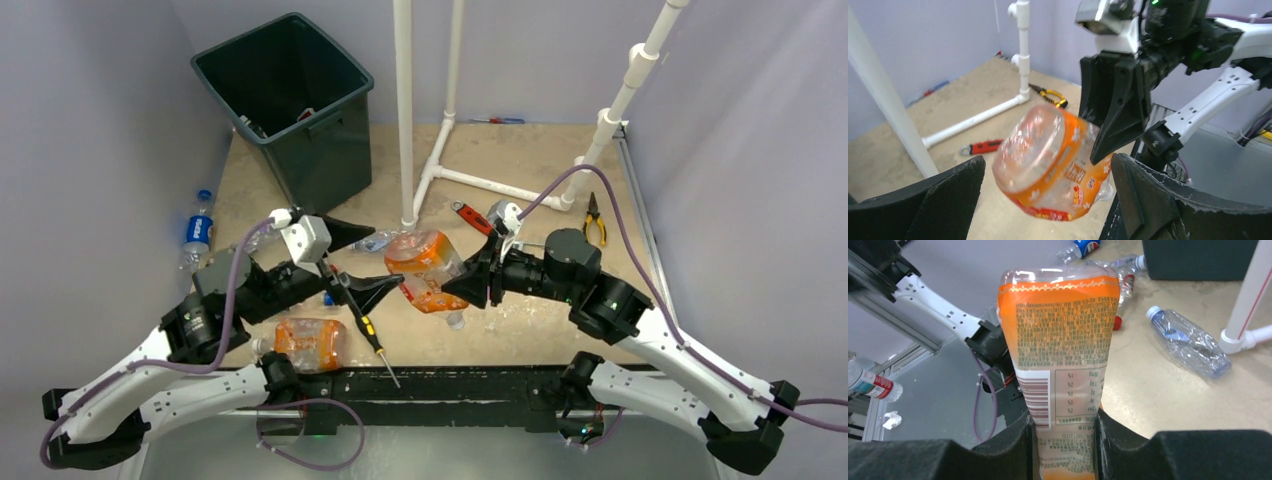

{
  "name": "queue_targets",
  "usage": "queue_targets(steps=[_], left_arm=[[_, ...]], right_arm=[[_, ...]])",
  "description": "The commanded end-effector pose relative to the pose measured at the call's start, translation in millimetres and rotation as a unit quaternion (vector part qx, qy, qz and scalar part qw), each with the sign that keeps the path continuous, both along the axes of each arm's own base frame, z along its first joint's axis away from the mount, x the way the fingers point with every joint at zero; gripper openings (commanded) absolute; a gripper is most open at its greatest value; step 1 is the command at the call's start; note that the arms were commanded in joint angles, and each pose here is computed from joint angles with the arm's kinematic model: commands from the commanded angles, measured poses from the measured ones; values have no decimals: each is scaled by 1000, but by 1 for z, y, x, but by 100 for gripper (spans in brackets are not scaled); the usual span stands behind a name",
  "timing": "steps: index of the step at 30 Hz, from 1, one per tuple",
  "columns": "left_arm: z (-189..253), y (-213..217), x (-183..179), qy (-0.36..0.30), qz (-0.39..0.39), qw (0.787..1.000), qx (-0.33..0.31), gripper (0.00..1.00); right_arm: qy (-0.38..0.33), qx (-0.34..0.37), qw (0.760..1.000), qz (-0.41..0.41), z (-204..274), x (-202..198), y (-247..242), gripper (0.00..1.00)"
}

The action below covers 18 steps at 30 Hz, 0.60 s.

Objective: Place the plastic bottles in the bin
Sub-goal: Place the plastic bottle in the trash bin.

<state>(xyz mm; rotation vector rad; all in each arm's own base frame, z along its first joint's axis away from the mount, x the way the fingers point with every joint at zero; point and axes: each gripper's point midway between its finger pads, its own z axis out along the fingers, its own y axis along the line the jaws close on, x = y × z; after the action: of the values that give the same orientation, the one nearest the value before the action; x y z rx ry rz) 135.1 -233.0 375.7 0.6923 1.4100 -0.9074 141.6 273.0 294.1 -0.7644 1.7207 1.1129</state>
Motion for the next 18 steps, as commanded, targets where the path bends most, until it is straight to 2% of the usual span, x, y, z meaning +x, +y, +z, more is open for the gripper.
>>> queue_targets(steps=[1, 8, 14, 18], left_arm=[[21, -8, -21, -48, -79, 994, 64, 96], [5, -29, -32, -76, -153, 978, 118, 96], [-30, -54, -35, -48, -214, 959, 179, 96], [-36, -61, -36, -57, -237, 950, 194, 94]], right_arm=[[-21, -39, 996, 72, 7, -25, -6, 0], [-49, -44, 991, 115, 24, -40, -11, 0], [-50, -46, 987, 144, 26, -47, -6, 0], [-56, -45, 985, 159, 28, -52, -4, 0]])
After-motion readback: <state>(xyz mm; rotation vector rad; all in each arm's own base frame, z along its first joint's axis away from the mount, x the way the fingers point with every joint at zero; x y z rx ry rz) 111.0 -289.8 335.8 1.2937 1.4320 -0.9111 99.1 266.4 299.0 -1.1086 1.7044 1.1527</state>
